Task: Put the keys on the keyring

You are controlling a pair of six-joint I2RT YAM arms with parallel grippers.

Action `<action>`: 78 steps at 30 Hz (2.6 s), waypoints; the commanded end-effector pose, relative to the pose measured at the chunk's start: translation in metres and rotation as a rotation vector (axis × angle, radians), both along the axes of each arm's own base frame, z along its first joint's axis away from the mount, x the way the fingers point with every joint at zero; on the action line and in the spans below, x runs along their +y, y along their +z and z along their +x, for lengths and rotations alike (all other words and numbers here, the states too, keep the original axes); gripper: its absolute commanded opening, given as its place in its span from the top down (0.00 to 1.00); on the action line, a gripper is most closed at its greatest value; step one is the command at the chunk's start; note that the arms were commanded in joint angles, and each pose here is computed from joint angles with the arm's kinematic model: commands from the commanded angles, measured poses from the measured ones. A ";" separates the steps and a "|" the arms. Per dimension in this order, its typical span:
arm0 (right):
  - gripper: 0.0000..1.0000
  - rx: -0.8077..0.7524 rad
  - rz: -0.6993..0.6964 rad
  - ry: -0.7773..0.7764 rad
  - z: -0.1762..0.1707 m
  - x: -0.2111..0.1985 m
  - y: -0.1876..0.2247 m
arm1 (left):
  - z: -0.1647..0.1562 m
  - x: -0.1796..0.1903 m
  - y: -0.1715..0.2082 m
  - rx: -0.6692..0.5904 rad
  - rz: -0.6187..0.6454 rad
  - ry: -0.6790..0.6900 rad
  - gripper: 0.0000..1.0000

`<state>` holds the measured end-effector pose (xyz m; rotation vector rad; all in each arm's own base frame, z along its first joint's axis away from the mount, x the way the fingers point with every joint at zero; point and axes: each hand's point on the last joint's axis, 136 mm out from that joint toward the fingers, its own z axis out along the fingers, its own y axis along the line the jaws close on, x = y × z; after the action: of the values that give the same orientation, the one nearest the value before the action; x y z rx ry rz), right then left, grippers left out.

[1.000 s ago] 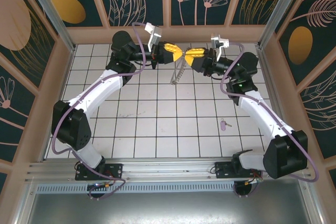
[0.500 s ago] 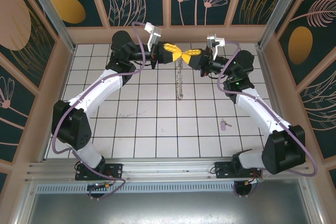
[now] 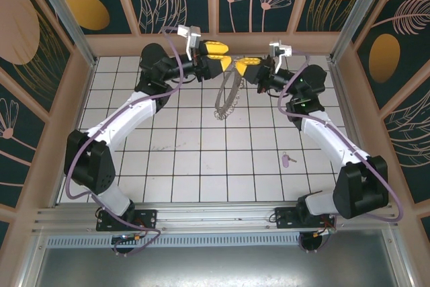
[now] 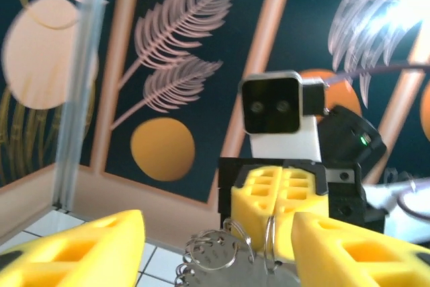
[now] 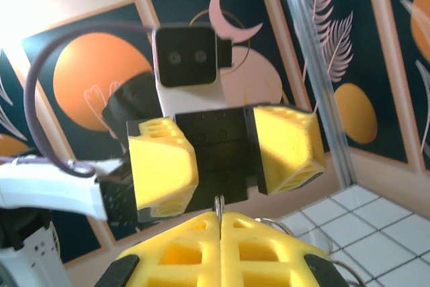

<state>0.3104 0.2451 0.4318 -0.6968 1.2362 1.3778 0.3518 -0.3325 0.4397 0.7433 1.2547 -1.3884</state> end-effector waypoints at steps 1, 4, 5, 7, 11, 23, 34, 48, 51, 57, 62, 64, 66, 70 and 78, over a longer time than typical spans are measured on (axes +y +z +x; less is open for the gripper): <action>1.00 -0.138 0.127 -0.034 -0.010 -0.014 0.037 | 0.009 0.028 0.042 0.004 -0.188 0.160 0.36; 1.00 -0.172 0.209 -0.053 -0.011 -0.020 0.048 | 0.011 0.031 0.043 0.031 -0.230 0.161 0.35; 1.00 -0.185 0.242 -0.061 -0.011 -0.023 0.052 | 0.011 0.031 0.043 0.037 -0.243 0.152 0.35; 1.00 -0.198 0.305 -0.069 -0.011 -0.028 0.059 | 0.013 0.030 0.044 0.059 -0.270 0.131 0.35; 1.00 -0.195 0.449 -0.077 -0.004 -0.038 0.072 | 0.014 0.031 0.047 0.082 -0.336 0.092 0.35; 1.00 -0.157 0.592 -0.008 0.014 -0.023 0.080 | 0.019 0.028 0.043 0.153 -0.412 0.011 0.37; 1.00 -0.107 0.617 0.022 0.024 -0.007 0.073 | 0.024 0.018 0.037 0.219 -0.431 -0.091 0.56; 1.00 -0.050 0.605 0.044 0.033 0.005 0.058 | 0.027 0.018 0.036 0.222 -0.475 -0.121 0.63; 1.00 -0.038 0.602 0.051 0.035 0.008 0.055 | 0.028 0.017 0.036 0.222 -0.473 -0.123 0.63; 1.00 -0.034 0.598 0.063 0.036 0.011 0.054 | 0.030 0.016 0.032 0.229 -0.472 -0.119 0.64; 1.00 -0.036 0.595 0.061 0.034 0.010 0.054 | 0.033 0.019 0.028 0.233 -0.479 -0.081 0.62; 1.00 -0.037 0.594 0.062 0.033 0.010 0.054 | 0.035 0.019 0.025 0.237 -0.468 -0.054 0.61; 1.00 -0.037 0.592 0.066 0.033 0.011 0.054 | 0.036 0.021 0.024 0.237 -0.462 -0.035 0.60; 1.00 -0.037 0.591 0.066 0.032 0.011 0.054 | 0.039 0.022 0.021 0.240 -0.460 -0.016 0.59; 1.00 -0.029 0.585 0.072 0.032 0.012 0.052 | 0.041 0.017 0.022 0.237 -0.454 -0.035 0.61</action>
<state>0.3798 0.2689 0.4479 -0.2484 0.9390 1.6744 0.4020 -0.3200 0.4411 0.2515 1.1196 -1.7638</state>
